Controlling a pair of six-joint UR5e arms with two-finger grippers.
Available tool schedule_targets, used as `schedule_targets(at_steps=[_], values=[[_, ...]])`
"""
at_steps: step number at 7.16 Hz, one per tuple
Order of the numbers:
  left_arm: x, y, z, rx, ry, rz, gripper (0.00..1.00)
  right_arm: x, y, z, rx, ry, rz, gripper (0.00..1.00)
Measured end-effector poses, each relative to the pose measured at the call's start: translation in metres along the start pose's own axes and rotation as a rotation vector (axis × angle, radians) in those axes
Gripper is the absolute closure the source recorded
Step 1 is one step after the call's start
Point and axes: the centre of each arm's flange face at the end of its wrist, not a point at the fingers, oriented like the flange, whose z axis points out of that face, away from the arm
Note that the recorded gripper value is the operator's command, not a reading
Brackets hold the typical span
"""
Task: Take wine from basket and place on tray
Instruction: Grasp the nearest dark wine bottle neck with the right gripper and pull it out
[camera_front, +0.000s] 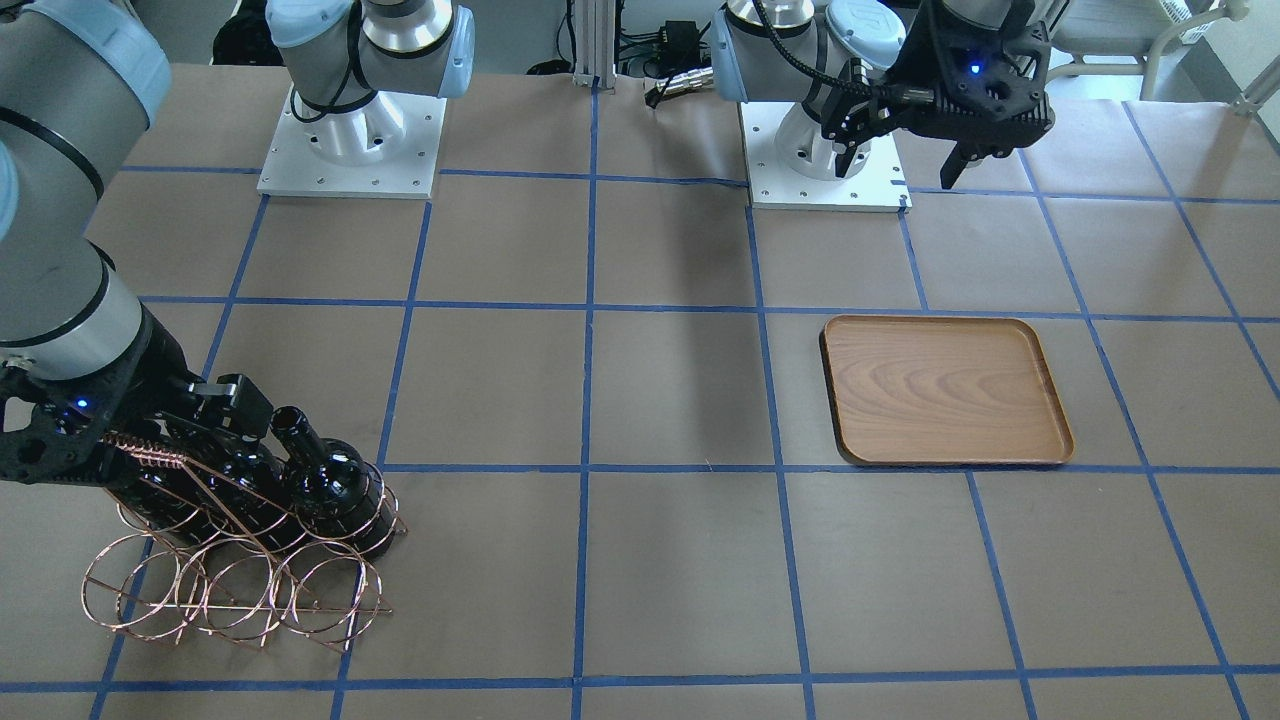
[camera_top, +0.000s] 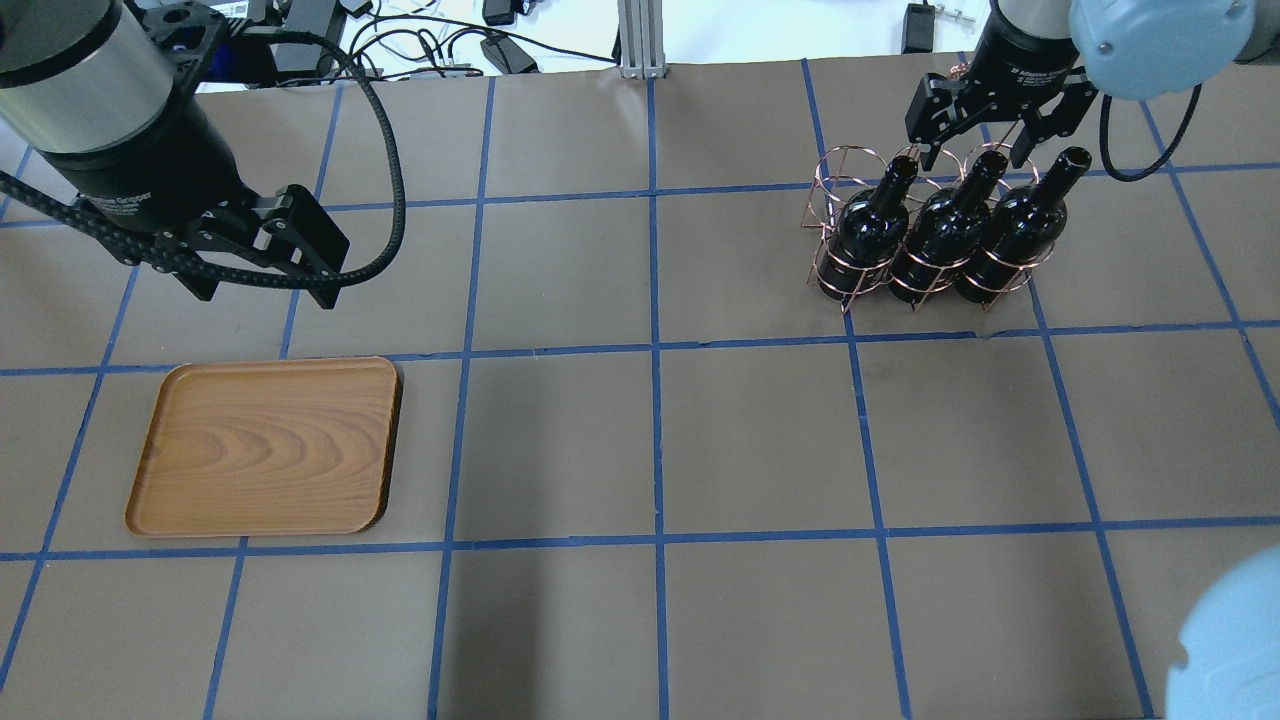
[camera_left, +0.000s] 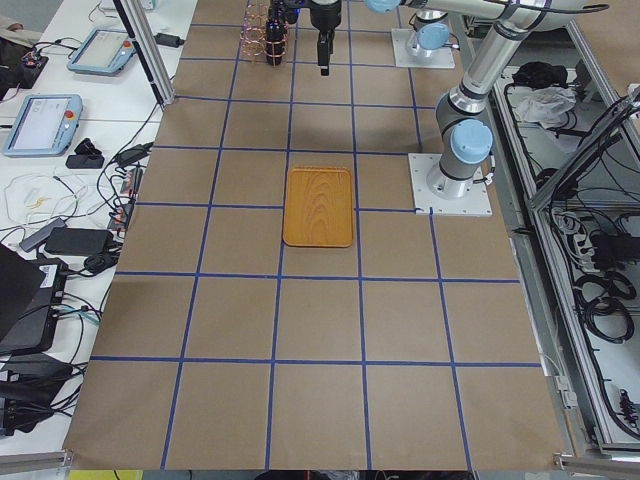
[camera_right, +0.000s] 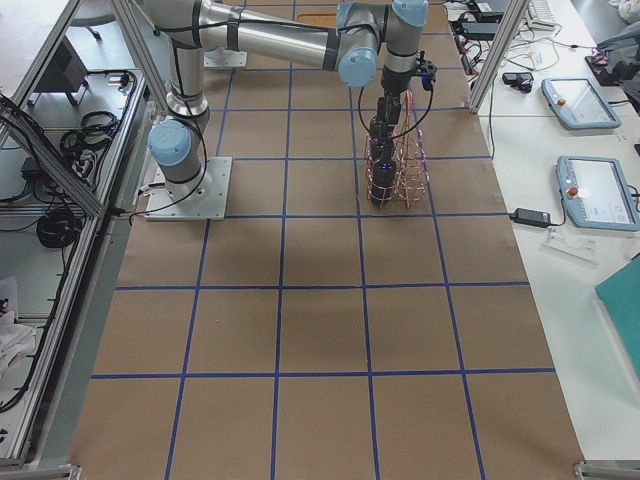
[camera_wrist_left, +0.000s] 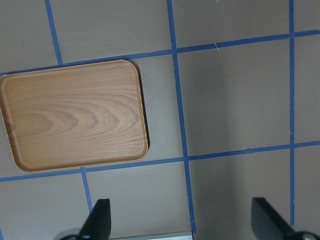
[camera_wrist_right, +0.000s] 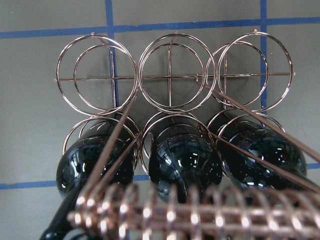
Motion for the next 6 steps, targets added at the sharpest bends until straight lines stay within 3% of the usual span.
schedule_targets(at_steps=[2,5,6], values=[[0.000,0.000,0.000,0.000,0.000,0.000,0.00,0.001,-0.001,0.010,-0.022,0.005,-0.007,0.75],[0.000,0.001,0.000,0.001,-0.003,0.000,0.00,0.006,0.004,0.008,-0.061,0.056,-0.041,0.78],[0.000,0.001,-0.001,0.001,-0.004,0.000,0.00,0.006,0.003,-0.011,-0.032,0.056,-0.045,0.77]])
